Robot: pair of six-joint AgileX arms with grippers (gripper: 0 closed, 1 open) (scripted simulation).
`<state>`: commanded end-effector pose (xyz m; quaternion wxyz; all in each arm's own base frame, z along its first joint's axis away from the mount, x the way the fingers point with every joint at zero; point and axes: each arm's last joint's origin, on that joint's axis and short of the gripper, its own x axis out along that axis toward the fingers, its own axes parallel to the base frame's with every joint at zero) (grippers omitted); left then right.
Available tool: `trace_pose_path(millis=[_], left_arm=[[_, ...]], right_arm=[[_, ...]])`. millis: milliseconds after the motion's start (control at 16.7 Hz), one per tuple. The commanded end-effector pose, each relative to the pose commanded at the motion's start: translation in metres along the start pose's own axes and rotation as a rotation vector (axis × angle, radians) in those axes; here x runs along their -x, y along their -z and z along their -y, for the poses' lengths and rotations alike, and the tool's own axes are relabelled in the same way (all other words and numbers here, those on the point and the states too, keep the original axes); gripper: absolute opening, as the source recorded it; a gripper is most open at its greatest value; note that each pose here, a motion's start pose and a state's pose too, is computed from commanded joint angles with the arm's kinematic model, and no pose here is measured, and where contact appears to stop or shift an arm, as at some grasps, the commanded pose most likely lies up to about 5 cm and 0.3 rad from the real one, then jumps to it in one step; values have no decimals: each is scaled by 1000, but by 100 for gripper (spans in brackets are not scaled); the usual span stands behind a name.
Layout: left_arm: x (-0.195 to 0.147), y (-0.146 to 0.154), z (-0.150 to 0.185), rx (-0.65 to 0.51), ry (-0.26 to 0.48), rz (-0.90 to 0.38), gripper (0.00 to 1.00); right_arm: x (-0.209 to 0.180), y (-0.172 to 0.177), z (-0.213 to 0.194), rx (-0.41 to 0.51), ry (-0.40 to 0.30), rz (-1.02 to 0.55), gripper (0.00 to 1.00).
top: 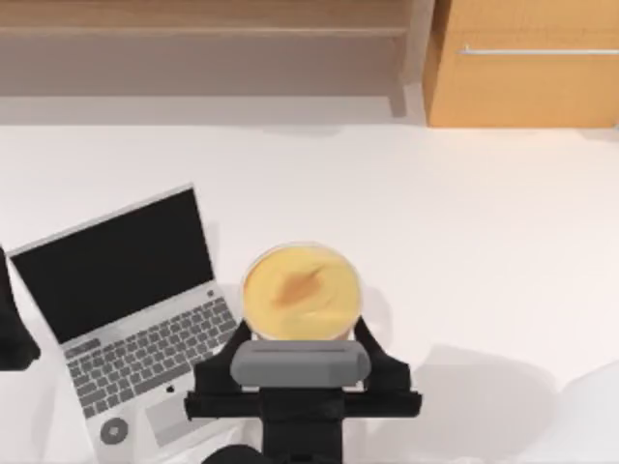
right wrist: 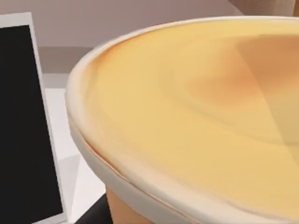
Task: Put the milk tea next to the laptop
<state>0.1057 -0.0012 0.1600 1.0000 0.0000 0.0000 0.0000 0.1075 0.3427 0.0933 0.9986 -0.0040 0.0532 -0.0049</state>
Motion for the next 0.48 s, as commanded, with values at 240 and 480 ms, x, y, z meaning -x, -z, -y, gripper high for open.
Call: trace_pose_path(millis=[240, 480], left_arm=[[0, 0, 0, 0, 0, 0, 100], [0, 0, 0, 0, 0, 0, 100]], right_arm=[[0, 0, 0, 0, 0, 0, 100], [0, 0, 0, 0, 0, 0, 100]])
